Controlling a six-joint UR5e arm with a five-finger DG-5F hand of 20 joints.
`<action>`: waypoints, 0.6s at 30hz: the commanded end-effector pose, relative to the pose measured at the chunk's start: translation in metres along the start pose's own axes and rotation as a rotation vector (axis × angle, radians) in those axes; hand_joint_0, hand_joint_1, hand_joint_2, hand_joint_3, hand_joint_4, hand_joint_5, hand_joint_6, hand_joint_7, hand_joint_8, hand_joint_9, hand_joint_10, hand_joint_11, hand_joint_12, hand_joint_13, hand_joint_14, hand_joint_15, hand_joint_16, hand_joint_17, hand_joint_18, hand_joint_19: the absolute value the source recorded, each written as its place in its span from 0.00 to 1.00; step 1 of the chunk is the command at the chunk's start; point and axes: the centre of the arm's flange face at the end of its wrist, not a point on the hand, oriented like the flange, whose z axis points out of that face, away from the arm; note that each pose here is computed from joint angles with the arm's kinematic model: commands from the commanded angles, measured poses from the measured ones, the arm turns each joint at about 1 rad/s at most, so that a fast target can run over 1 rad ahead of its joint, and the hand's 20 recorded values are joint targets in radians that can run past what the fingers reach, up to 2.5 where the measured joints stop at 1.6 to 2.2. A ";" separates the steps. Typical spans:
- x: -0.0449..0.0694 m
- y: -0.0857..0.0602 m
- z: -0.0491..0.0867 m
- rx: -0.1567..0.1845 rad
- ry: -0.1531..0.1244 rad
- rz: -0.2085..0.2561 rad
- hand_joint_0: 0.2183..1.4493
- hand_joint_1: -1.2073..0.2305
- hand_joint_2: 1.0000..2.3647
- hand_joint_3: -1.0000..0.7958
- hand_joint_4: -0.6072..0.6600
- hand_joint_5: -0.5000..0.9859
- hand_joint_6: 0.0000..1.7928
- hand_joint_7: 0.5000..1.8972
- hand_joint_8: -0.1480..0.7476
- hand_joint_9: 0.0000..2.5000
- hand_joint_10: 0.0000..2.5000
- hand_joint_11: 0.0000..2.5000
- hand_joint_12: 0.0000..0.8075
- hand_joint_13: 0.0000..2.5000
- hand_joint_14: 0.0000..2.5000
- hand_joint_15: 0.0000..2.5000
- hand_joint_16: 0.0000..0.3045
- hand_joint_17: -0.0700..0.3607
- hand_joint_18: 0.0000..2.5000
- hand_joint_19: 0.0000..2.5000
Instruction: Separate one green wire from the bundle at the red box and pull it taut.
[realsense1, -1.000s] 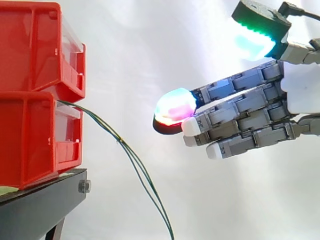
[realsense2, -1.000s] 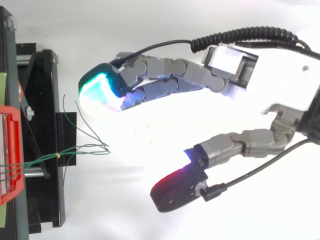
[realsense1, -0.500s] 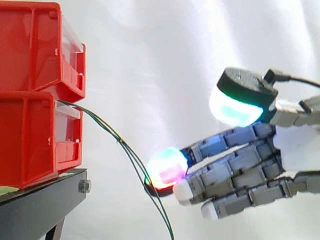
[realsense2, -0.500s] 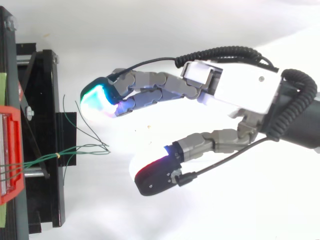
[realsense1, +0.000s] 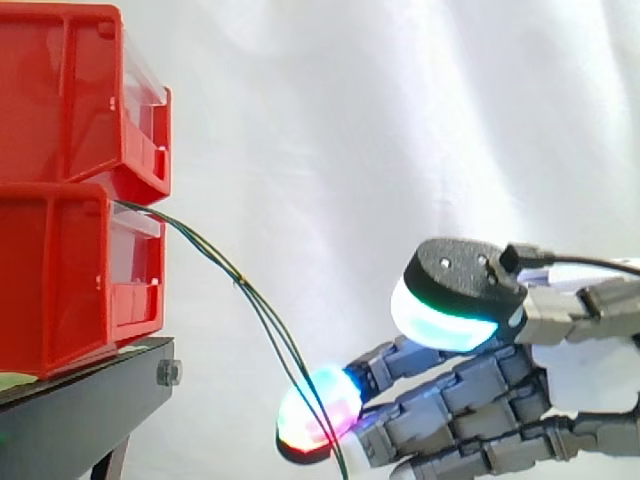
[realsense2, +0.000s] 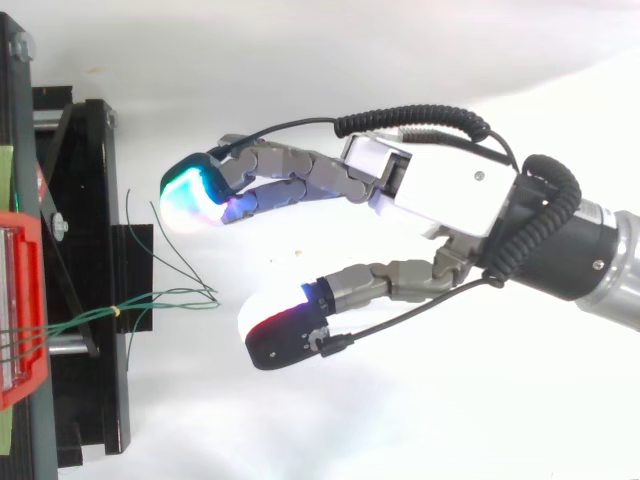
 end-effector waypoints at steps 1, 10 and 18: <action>0.017 -0.028 0.006 -0.001 0.007 0.010 0.21 0.37 0.00 0.28 0.67 0.20 0.28 0.19 0.44 0.17 0.00 0.05 0.41 0.06 0.00 0.00 0.19 0.46 0.07 0.10; 0.042 -0.013 0.030 -0.076 0.015 0.070 0.22 0.37 0.00 0.28 0.67 0.20 0.28 0.19 0.44 0.17 0.00 0.05 0.41 0.06 0.00 0.00 0.19 0.46 0.08 0.10; 0.045 0.004 0.031 -0.048 0.036 0.109 0.22 0.37 0.00 0.28 0.68 0.20 0.28 0.19 0.44 0.18 0.00 0.05 0.40 0.07 0.00 0.00 0.19 0.46 0.09 0.10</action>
